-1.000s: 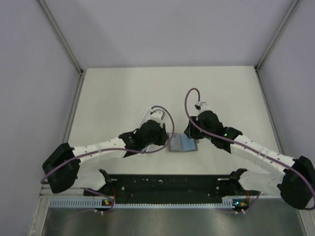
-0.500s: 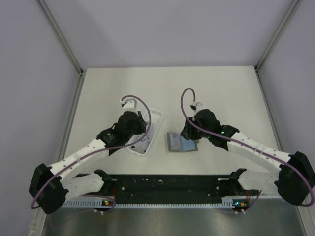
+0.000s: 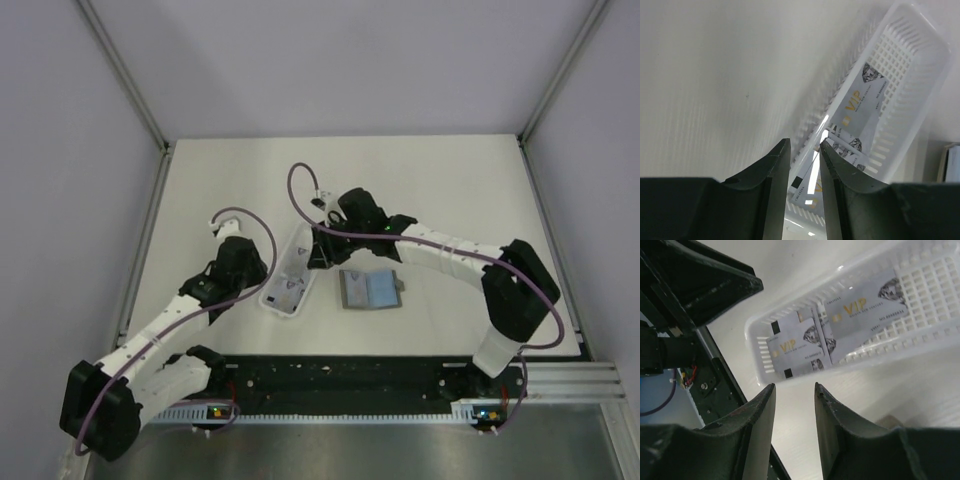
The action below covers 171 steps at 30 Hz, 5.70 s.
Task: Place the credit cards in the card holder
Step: Pick up the credit card from the storage box.
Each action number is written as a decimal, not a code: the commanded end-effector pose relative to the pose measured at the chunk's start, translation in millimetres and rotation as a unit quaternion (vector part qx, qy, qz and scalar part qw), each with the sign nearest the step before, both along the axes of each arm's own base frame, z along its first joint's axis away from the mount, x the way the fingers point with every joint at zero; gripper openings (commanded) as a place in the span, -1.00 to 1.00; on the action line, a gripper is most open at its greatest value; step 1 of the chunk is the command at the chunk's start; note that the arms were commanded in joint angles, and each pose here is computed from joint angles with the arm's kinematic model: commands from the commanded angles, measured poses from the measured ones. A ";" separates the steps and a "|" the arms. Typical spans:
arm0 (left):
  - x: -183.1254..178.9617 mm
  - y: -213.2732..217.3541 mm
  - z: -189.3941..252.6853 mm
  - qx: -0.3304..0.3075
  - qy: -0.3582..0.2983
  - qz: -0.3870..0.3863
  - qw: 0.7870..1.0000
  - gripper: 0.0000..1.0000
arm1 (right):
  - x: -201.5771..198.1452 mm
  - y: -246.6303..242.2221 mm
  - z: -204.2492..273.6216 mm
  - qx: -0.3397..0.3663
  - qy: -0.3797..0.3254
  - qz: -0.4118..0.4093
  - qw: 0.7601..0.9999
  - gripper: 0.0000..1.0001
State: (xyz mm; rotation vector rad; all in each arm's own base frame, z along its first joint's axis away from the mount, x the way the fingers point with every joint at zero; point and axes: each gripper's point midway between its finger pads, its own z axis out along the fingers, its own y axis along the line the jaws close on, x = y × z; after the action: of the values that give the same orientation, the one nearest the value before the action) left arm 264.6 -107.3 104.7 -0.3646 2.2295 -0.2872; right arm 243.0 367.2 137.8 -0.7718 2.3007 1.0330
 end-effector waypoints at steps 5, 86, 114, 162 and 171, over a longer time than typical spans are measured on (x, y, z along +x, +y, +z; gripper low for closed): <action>-8.6 -2.4 -18.9 -0.022 0.018 -0.007 1.000 -0.28 | 17.0 62.4 4.1 0.038 0.022 0.056 0.997 -0.24; -32.2 -67.3 -10.9 -0.056 -0.150 -0.175 0.972 -1.00 | 2.7 29.5 -78.3 -0.052 0.032 0.043 0.997 -0.14; -30.0 -65.0 -14.6 -0.053 -0.140 -0.163 0.975 -1.00 | -35.7 45.0 -87.7 -0.027 0.079 0.128 0.988 -0.24; -23.2 -50.5 -19.2 -0.039 -0.108 -0.101 0.988 -1.00 | -19.4 16.7 -5.2 0.043 0.009 -0.003 0.999 -1.00; -15.8 -51.0 20.4 -0.042 -0.122 -0.089 0.988 -0.09 | 2.0 -21.2 40.5 0.130 0.043 -0.097 0.986 -1.00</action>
State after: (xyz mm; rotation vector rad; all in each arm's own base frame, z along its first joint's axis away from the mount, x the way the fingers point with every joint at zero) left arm 239.1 -156.4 89.5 -0.1358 2.0851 -0.4718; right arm 231.7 357.3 151.4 -0.5628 2.2557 1.1839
